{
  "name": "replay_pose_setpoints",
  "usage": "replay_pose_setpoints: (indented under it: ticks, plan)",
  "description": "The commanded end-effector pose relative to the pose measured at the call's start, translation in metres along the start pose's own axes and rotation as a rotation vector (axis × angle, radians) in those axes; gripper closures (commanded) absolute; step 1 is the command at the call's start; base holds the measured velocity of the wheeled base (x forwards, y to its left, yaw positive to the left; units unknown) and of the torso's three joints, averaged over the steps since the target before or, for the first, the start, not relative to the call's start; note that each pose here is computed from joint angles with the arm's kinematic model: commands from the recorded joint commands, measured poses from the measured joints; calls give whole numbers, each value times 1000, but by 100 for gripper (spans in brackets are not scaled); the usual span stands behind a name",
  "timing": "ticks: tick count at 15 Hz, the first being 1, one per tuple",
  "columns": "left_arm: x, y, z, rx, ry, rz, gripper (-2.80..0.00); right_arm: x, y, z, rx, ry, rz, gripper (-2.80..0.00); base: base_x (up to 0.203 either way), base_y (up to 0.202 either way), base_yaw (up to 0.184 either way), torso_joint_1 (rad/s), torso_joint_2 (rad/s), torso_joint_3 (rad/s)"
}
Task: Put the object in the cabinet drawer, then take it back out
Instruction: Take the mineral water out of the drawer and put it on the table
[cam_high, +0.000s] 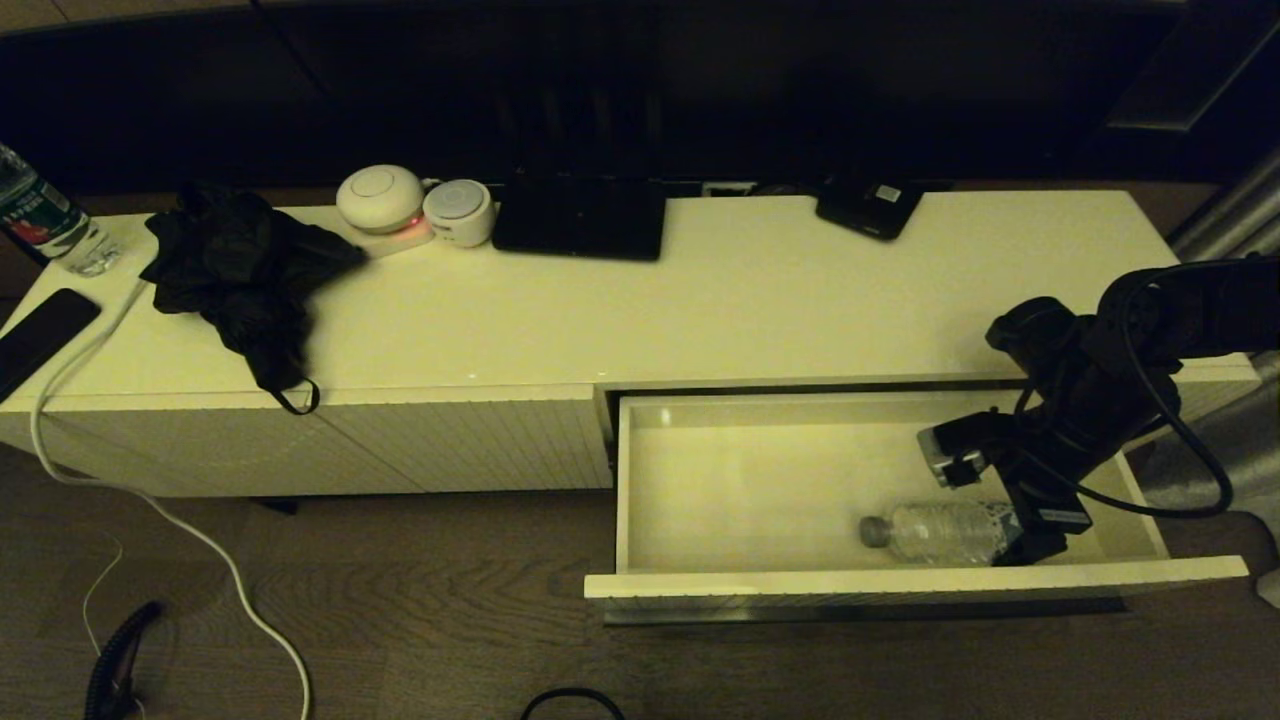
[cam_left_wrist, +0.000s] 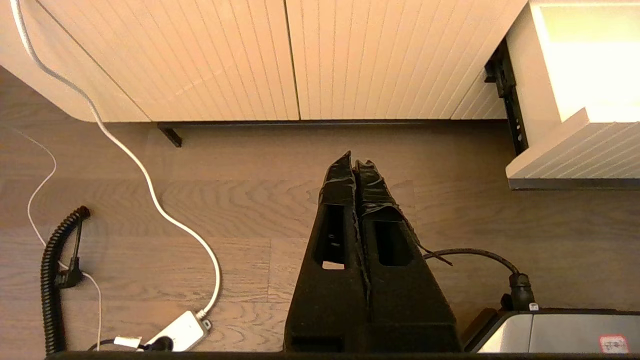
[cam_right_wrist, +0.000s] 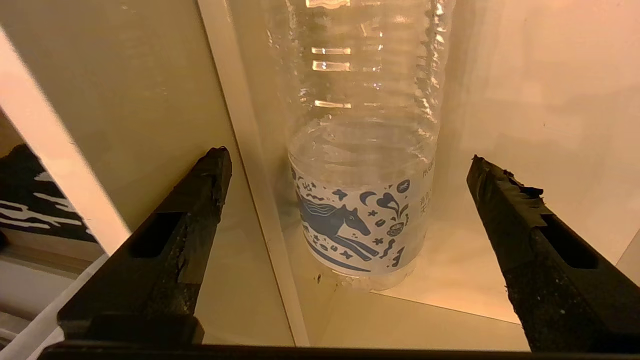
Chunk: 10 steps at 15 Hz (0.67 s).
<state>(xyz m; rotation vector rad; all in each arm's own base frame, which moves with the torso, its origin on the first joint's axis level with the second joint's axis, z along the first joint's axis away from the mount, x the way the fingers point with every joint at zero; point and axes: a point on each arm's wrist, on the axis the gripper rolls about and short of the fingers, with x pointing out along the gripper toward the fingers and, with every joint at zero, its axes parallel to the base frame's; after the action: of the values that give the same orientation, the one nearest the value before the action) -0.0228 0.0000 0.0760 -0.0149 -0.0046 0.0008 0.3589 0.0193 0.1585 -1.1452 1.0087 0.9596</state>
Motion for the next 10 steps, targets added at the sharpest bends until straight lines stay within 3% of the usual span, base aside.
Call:
replay_pose_setpoints:
  ticks: [1, 10]
  plan:
    - [0, 0, 0, 0, -1, 1, 0, 0, -1, -3, 0, 1, 1, -280, 0, 0, 0, 0, 0, 0]
    - [0, 0, 0, 0, 0, 1, 0, 1, -3, -11, 21, 3, 1, -280, 0, 0, 0, 0, 0, 0]
